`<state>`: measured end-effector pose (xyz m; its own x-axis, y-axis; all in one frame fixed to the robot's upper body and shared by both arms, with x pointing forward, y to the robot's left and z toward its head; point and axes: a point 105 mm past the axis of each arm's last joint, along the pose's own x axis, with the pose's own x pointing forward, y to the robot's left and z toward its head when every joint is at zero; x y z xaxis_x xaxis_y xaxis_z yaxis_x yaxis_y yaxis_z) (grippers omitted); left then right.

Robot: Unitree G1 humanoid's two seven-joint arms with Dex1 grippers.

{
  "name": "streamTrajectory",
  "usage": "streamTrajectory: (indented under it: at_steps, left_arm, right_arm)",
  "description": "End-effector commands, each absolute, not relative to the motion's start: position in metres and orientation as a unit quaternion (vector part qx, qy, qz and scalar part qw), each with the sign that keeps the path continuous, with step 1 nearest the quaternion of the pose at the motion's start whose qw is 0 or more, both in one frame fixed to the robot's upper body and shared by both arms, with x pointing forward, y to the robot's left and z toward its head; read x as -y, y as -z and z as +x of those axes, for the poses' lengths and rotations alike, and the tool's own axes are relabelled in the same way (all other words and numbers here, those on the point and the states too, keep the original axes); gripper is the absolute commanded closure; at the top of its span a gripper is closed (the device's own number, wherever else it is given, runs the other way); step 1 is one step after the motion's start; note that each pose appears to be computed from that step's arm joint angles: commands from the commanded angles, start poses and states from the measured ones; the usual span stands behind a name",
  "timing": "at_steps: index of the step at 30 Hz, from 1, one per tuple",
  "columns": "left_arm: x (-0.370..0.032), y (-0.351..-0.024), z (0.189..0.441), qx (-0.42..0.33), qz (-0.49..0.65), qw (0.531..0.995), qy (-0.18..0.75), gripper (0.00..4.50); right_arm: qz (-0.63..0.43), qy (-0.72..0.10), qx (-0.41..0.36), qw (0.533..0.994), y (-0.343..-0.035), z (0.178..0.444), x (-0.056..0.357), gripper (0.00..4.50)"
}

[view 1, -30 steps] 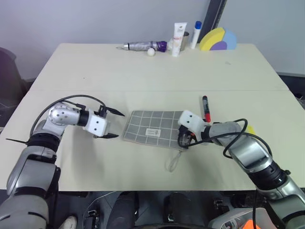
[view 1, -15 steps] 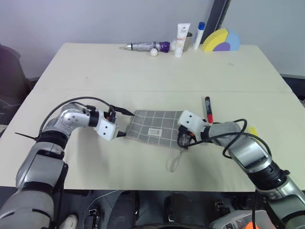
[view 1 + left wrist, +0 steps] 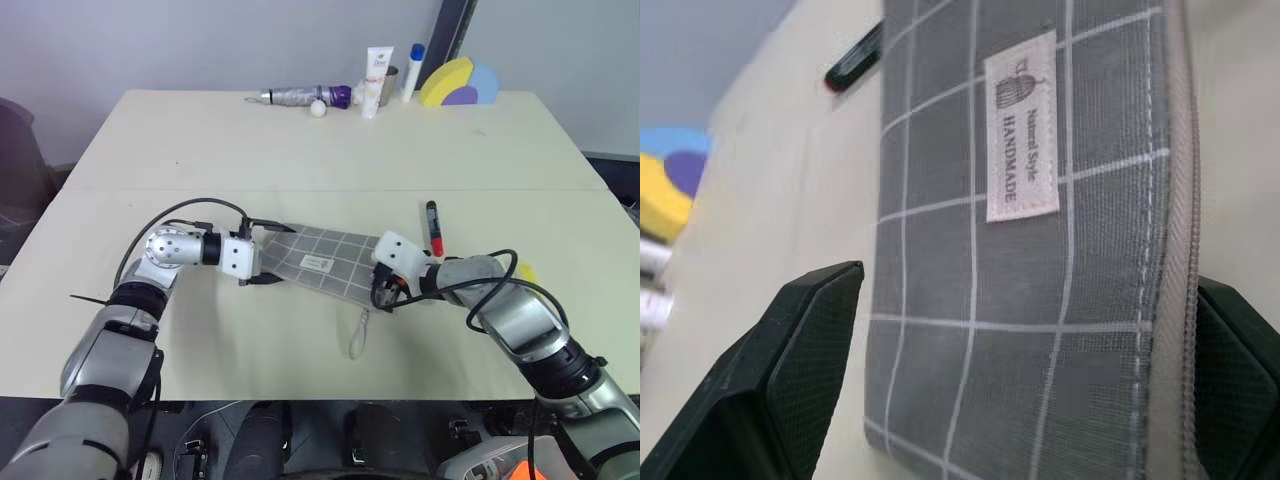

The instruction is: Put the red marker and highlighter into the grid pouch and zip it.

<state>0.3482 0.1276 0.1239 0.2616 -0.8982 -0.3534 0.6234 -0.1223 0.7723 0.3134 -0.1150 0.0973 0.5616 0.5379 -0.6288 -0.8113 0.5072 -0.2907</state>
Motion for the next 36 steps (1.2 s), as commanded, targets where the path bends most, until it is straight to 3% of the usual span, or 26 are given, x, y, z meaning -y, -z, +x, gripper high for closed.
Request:
streamTrajectory:
  at_steps: [1, 15, 18, 24, 30, 36]
  left_arm:
    - [-0.136, -0.133, 0.350, 0.155, 0.470, 0.650, 0.577, 0.00]
    - [-0.152, -0.129, 0.349, 0.128, 0.468, 0.665, 0.568, 0.00]
    - [-0.152, -0.128, 0.347, 0.127, 0.454, 0.673, 0.570, 1.28]
    - [-0.155, -0.127, 0.347, 0.113, 0.441, 0.687, 0.566, 4.32]
    - [-0.145, -0.132, 0.352, 0.081, 0.407, 0.726, 0.548, 4.46]
    - [-0.109, -0.143, 0.349, 0.055, 0.347, 0.798, 0.490, 4.46]
  right_arm:
    - [-0.289, -0.408, -0.236, 0.833, -0.096, 0.312, 0.112, 4.47]
    - [-0.292, -0.408, -0.232, 0.833, -0.097, 0.313, 0.112, 4.47]
    - [-0.293, -0.409, -0.230, 0.833, -0.097, 0.314, 0.111, 4.50]
    - [-0.294, -0.408, -0.226, 0.834, -0.099, 0.316, 0.110, 4.50]
    - [-0.294, -0.393, -0.214, 0.845, -0.107, 0.321, 0.116, 4.50]
    - [-0.295, -0.369, -0.215, 0.855, -0.113, 0.323, 0.130, 4.50]
